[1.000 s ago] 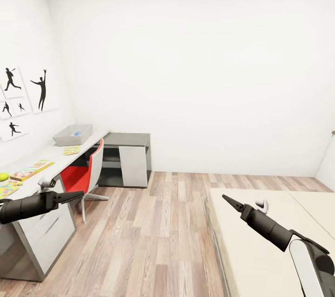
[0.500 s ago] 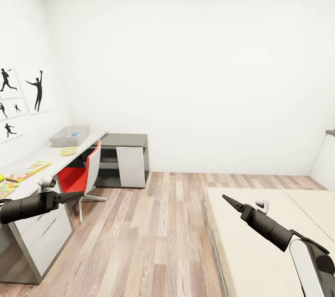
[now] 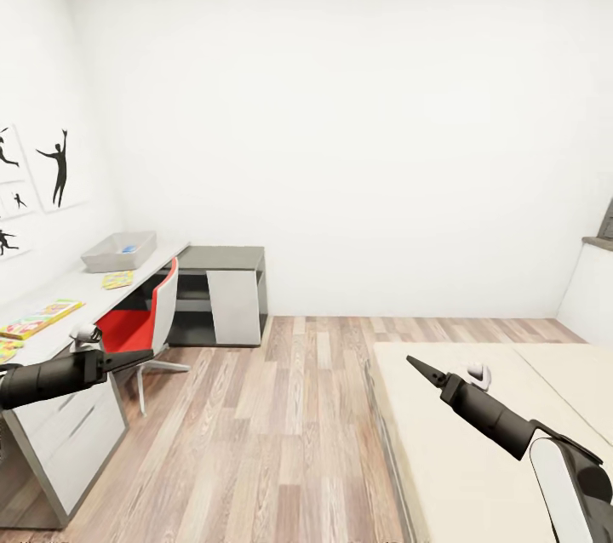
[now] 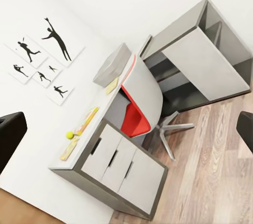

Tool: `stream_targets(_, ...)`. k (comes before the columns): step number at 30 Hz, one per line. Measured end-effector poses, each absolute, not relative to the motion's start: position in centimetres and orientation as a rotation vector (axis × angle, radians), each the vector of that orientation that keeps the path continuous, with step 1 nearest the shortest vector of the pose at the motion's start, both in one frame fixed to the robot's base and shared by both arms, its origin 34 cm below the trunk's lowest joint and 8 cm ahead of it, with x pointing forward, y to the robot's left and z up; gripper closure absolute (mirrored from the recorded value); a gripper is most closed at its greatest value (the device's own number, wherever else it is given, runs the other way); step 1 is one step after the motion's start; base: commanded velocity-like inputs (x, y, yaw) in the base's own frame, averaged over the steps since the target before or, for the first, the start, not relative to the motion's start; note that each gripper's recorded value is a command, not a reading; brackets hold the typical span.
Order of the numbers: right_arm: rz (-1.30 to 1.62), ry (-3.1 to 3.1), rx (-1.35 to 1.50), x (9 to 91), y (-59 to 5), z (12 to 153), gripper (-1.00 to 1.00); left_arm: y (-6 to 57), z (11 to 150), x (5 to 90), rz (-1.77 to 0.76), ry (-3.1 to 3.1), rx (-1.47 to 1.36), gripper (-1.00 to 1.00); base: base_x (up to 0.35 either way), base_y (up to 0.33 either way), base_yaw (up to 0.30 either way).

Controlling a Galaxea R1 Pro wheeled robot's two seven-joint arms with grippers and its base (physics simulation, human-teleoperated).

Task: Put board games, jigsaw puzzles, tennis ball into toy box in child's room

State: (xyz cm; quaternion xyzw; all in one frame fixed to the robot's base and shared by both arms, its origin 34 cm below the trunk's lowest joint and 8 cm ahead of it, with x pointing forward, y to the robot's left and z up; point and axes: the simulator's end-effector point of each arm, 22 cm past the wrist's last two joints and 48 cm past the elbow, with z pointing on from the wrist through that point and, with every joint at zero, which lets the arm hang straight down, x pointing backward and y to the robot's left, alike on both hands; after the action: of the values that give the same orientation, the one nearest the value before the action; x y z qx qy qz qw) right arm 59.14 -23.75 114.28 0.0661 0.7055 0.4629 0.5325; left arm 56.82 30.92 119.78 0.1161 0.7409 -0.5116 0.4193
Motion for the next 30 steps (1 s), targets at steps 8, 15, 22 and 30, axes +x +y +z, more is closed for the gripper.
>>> stream_targets(8, 1.104, 1.682, 0.158, 59.13, -23.73, 114.30, -1.00, 30.91, 119.77, 56.81, -1.283, 1.858, 0.291, -1.00, -0.047, 0.000, -0.001)
stream_targets(15, 1.105, 1.682, 0.158, 59.13, -23.73, 114.30, -1.00, 30.91, 119.83, 56.80, -1.284, 1.856, 0.292, -1.00, -0.113, 0.000, 0.000)
stream_targets(22, 1.105, 1.682, 0.158, 59.13, -23.73, 114.30, -1.00, 30.89, 119.80, 56.80, -1.284, 1.856, 0.291, -1.00, -0.022, 0.000, 0.000)
stream_targets(30, 1.105, 1.682, 0.158, 59.13, -23.73, 114.30, -1.00, 30.90, 119.78, 56.80, -1.283, 1.858, 0.291, -1.00, -0.003, -0.007, 0.000)
